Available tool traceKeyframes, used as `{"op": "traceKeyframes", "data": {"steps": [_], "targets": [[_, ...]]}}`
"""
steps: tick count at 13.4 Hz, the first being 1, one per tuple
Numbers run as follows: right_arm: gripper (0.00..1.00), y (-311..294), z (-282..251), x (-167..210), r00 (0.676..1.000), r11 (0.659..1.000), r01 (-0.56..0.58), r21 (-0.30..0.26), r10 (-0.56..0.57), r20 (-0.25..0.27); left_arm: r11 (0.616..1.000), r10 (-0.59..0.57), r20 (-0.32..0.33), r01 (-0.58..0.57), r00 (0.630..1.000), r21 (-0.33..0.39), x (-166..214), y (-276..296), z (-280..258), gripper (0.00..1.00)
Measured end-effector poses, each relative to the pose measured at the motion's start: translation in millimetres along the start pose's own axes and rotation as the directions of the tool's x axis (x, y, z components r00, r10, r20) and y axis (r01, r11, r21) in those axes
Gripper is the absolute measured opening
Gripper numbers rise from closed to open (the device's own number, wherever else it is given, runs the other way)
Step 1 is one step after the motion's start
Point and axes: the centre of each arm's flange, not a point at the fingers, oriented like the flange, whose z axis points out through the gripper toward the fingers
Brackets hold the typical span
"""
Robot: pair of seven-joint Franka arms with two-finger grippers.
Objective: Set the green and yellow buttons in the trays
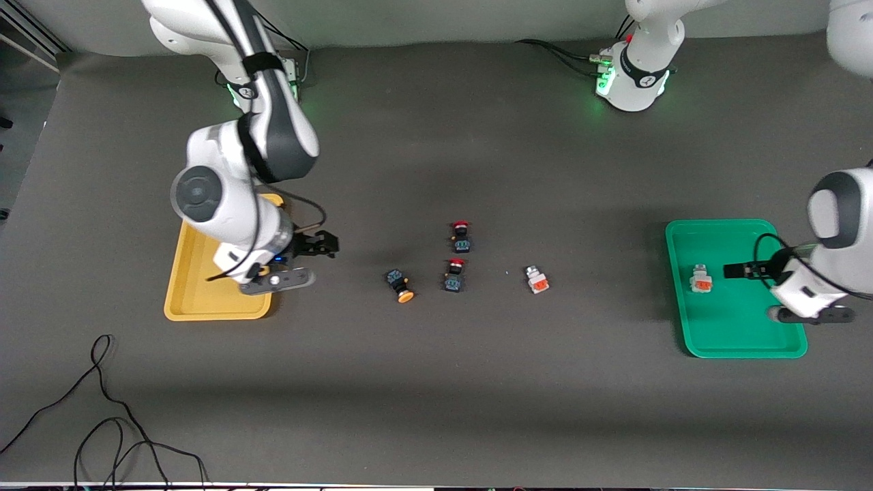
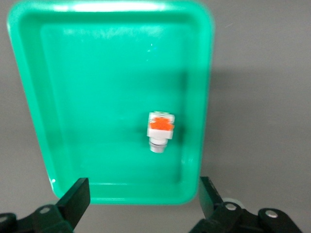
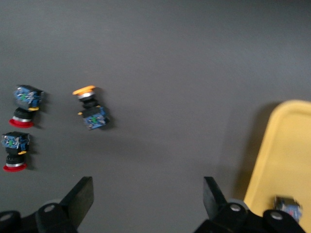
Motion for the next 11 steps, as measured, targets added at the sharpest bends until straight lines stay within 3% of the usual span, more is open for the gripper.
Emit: {"op": "traceKeyframes", "data": {"steps": [3,5,6,11], "targets": [[1.0,-36,20,4,0.995,0.996,0.091,0.006,-0.091,-0.05,0.998,-0.056,-0.009,0.057,0.998,0.002,3,91,-14,1.0],[1.0,-62,50,4,0.996,0.995,0.068,0.079,-0.063,-0.063,0.995,-0.1,-0.012,0.1,0.995,0.017,1,179,1,1.0],[1.0,-69,70,5,0.996,0.994,0.057,0.088,-0.051,-0.071,0.993,-0.119,-0.024,0.119,0.993,0.013,-2,220,9,1.0],[1.0,-88,160,7,0.989,0.997,0.072,-0.013,-0.073,-0.129,0.954,-0.298,-0.067,0.296,0.952,-0.042,-27,360,45,1.0]]}}
